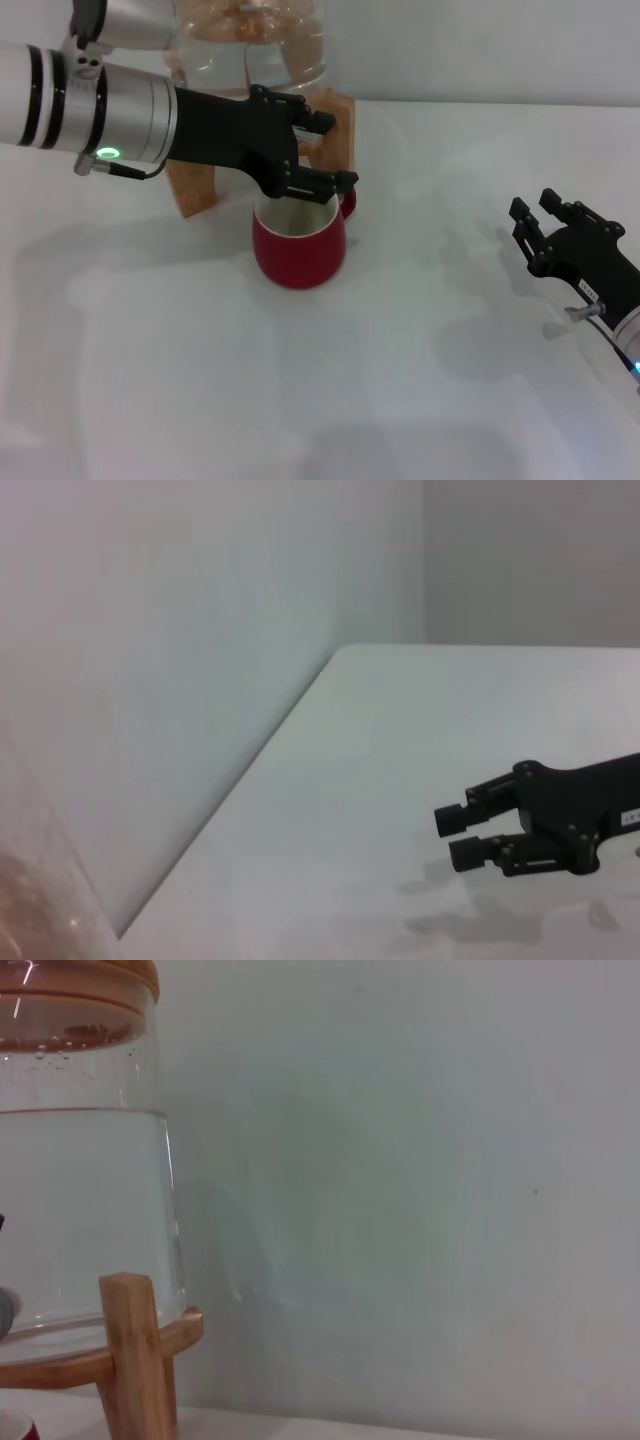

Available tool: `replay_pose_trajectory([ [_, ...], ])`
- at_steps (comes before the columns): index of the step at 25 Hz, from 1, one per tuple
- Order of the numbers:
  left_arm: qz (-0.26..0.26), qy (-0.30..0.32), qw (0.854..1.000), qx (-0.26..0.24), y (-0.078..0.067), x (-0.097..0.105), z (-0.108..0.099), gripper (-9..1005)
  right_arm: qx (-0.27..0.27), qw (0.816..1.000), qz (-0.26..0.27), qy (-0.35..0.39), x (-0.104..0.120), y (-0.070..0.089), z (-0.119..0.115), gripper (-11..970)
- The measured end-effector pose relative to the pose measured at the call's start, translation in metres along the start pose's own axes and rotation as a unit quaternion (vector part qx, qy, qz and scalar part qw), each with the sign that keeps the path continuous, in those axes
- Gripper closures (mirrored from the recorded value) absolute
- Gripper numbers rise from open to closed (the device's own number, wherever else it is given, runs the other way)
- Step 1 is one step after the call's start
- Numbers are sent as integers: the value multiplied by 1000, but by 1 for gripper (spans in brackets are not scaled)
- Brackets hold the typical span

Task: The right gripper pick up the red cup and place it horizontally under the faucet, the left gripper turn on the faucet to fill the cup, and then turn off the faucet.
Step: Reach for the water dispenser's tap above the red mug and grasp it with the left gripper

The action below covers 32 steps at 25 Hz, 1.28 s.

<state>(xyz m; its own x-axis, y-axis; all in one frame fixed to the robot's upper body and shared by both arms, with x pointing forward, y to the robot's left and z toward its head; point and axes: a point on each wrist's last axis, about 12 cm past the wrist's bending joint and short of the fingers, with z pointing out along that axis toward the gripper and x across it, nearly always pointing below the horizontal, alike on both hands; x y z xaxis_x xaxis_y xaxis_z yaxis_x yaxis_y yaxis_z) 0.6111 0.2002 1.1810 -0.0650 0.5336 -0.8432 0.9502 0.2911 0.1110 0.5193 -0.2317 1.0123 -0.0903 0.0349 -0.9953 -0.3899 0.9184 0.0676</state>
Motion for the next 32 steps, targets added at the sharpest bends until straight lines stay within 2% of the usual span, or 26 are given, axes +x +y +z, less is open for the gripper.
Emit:
replay_pose_trajectory([
  [32, -4, 8, 1000, 11, -7, 2, -11, 240, -1, 1000, 0, 1, 0, 0, 0, 581],
])
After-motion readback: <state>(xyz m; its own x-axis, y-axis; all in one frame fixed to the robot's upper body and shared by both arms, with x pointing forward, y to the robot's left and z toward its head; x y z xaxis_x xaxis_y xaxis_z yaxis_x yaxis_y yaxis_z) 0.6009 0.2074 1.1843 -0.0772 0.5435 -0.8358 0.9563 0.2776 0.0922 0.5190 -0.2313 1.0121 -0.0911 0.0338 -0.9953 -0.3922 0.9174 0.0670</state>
